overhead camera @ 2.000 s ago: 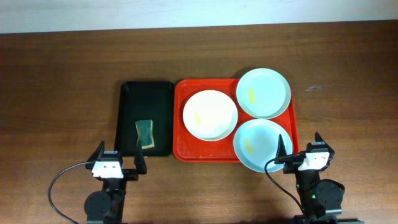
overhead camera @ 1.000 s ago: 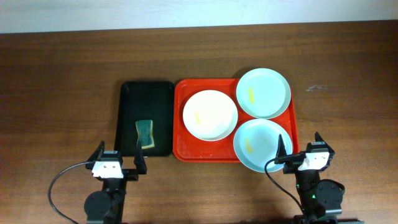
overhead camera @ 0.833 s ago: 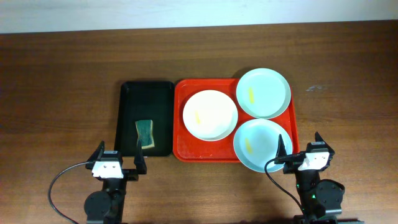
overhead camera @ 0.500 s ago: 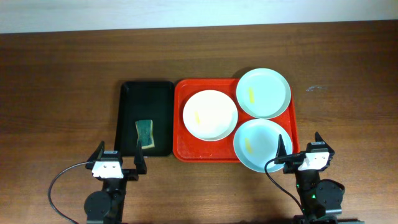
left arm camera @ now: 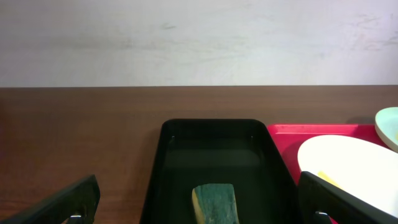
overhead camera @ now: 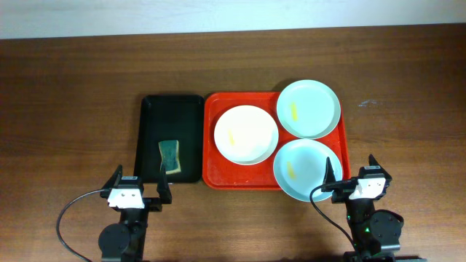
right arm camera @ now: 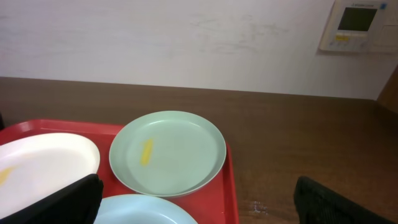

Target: Clean dirty plates on tray and stack at the side

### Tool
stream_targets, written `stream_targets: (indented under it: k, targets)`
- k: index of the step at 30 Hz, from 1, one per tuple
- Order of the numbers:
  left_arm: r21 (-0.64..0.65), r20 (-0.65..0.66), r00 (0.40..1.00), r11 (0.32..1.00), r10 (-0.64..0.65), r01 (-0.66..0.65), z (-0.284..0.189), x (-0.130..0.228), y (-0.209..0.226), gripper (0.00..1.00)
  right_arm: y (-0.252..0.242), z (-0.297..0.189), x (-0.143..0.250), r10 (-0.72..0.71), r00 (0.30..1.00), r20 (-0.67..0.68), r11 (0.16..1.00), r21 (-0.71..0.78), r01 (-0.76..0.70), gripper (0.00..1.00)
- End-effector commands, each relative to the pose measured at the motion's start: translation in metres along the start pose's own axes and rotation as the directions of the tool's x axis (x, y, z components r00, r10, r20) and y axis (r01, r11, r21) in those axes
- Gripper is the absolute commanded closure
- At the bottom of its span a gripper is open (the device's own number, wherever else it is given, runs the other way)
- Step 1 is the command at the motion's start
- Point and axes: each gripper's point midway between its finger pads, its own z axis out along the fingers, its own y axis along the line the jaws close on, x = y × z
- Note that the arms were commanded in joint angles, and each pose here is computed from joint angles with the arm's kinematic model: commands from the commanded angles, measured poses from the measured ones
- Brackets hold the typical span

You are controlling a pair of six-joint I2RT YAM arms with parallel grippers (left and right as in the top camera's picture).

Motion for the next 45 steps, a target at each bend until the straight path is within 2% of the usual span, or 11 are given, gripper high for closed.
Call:
stream_targets:
  k: [1, 26, 31, 45]
  targets:
    - [0.023, -0.001, 1.000, 1.000, 0.016, -0.016, 0.000, 0.001, -0.004, 0.01, -0.001, 0.000, 0.003, 0.009, 1.000, -0.005, 1.000, 0.003, -0.009, 0.02]
    - [0.023, -0.001, 1.000, 1.000, 0.016, -0.016, 0.000, 0.001, -0.004, 0.01, 0.001, 0.000, 0.003, 0.010, 1.000, -0.005, 1.000, -0.008, -0.011, 0.02]
    - [0.023, 0.006, 1.000, 1.000, 0.016, -0.016, 0.000, -0.001, -0.004, 0.01, 0.013, -0.001, -0.001, 0.148, 0.989, -0.002, 0.986, -0.078, -0.147, 0.01]
    - [0.022, -0.001, 1.000, 1.000, 0.016, -0.016, 0.000, 0.001, -0.004, 0.01, 0.013, -0.001, 0.000, 0.147, 0.989, -0.003, 0.986, -0.079, -0.147, 0.02]
